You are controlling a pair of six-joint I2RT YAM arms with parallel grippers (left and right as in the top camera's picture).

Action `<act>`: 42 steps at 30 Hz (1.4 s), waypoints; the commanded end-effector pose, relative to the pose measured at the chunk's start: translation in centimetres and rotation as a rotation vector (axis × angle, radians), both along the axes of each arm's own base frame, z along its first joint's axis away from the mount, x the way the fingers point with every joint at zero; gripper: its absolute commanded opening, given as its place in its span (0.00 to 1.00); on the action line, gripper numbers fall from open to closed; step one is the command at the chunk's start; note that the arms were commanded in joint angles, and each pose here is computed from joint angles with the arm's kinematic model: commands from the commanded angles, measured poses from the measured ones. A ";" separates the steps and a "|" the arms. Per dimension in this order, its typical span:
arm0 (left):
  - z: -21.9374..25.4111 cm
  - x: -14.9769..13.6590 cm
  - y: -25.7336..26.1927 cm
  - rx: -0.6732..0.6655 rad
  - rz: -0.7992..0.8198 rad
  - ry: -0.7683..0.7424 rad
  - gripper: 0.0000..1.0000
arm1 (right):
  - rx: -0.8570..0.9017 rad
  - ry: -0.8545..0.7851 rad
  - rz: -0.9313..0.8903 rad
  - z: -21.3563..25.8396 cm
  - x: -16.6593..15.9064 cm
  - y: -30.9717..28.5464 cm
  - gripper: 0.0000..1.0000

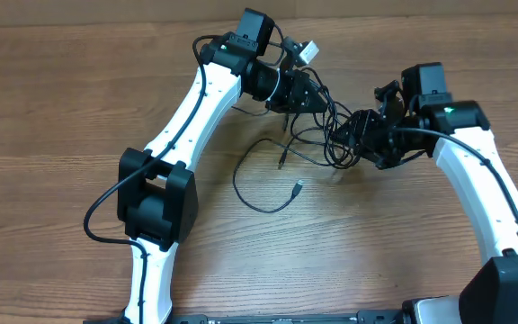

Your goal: Untangle cables

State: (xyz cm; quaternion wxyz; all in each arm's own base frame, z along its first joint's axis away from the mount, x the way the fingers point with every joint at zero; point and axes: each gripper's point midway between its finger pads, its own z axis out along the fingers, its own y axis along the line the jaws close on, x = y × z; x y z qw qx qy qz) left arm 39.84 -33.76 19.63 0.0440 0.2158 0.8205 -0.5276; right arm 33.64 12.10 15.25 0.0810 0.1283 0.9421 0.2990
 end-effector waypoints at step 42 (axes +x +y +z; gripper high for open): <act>8.2 1.3 3.5 -0.276 0.049 0.331 0.04 | -0.696 -0.130 -0.971 -4.2 7.0 -24.8 0.43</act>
